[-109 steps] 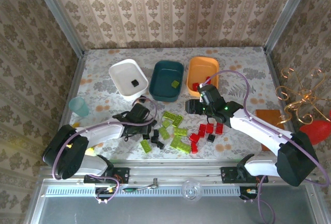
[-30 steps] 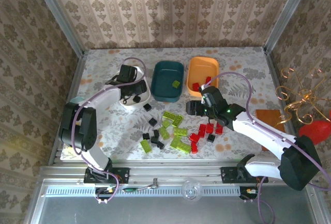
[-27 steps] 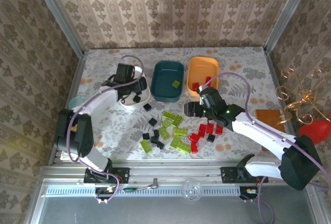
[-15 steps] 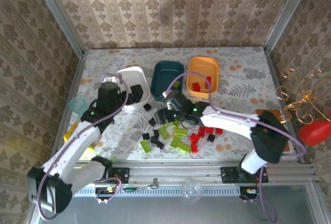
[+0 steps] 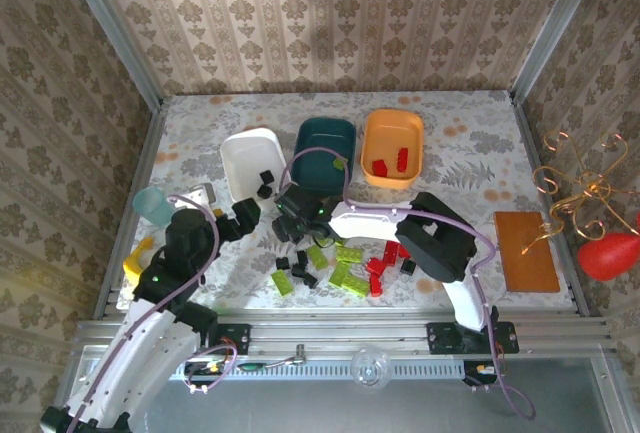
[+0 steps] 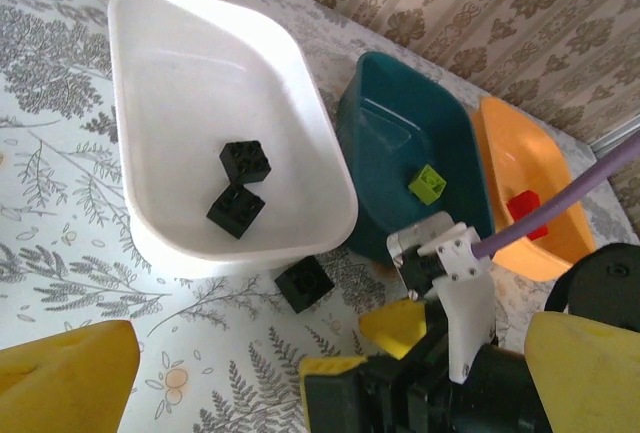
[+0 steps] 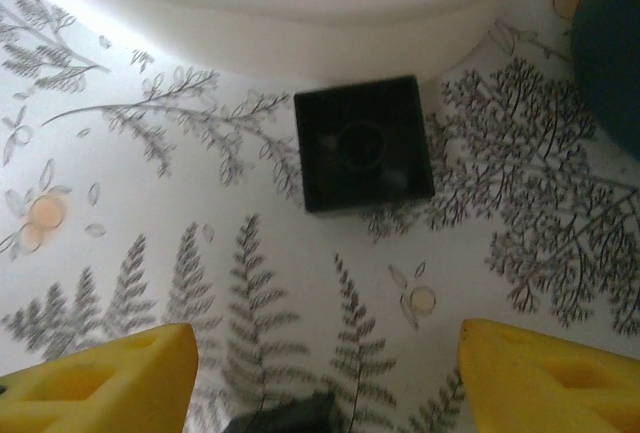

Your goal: Sort the legos into containers by color

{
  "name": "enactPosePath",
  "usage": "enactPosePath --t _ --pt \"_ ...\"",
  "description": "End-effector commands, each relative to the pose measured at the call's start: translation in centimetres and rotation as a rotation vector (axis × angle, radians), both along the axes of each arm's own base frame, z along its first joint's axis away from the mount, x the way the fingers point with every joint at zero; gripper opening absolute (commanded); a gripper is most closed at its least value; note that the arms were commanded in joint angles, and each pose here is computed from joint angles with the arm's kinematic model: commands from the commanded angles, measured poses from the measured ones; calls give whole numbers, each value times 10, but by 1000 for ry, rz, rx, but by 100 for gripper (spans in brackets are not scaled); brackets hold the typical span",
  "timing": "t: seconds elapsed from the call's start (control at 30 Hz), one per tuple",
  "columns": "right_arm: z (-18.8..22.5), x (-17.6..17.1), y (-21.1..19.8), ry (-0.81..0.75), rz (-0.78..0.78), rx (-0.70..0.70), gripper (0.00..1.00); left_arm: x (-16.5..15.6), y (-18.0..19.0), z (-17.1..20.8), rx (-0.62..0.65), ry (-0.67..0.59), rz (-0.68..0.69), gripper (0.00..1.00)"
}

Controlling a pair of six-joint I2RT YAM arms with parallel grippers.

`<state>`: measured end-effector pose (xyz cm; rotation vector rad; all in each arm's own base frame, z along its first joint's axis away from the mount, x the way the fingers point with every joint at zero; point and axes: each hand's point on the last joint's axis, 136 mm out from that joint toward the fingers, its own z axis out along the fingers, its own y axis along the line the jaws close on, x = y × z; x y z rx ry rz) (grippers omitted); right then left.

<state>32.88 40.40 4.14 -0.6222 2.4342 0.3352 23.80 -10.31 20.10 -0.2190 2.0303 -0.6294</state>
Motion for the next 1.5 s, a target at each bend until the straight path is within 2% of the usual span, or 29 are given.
enactPosePath --t 0.0,0.5,0.73,0.93,1.2,1.33,1.47 --pt "10 23 9 -100 -29 -8 68 -3 2 -12 -5 40 14 100" --pt "-17 55 14 -129 -88 -75 59 -5 1 -18 7 57 1 100" --pt "-15 50 14 -127 -48 -40 42 -8 3 -21 9 63 9 100" --pt "8 21 5 -130 4 46 31 -9 2 -20 -4 62 3 100" --pt "82 -14 2 -153 84 213 26 -13 7 -25 17 66 12 100" --pt "104 -4 25 -123 139 235 25 -15 10 -28 12 64 26 100" --pt "95 28 43 -103 123 207 25 -17 10 -26 8 71 27 100"
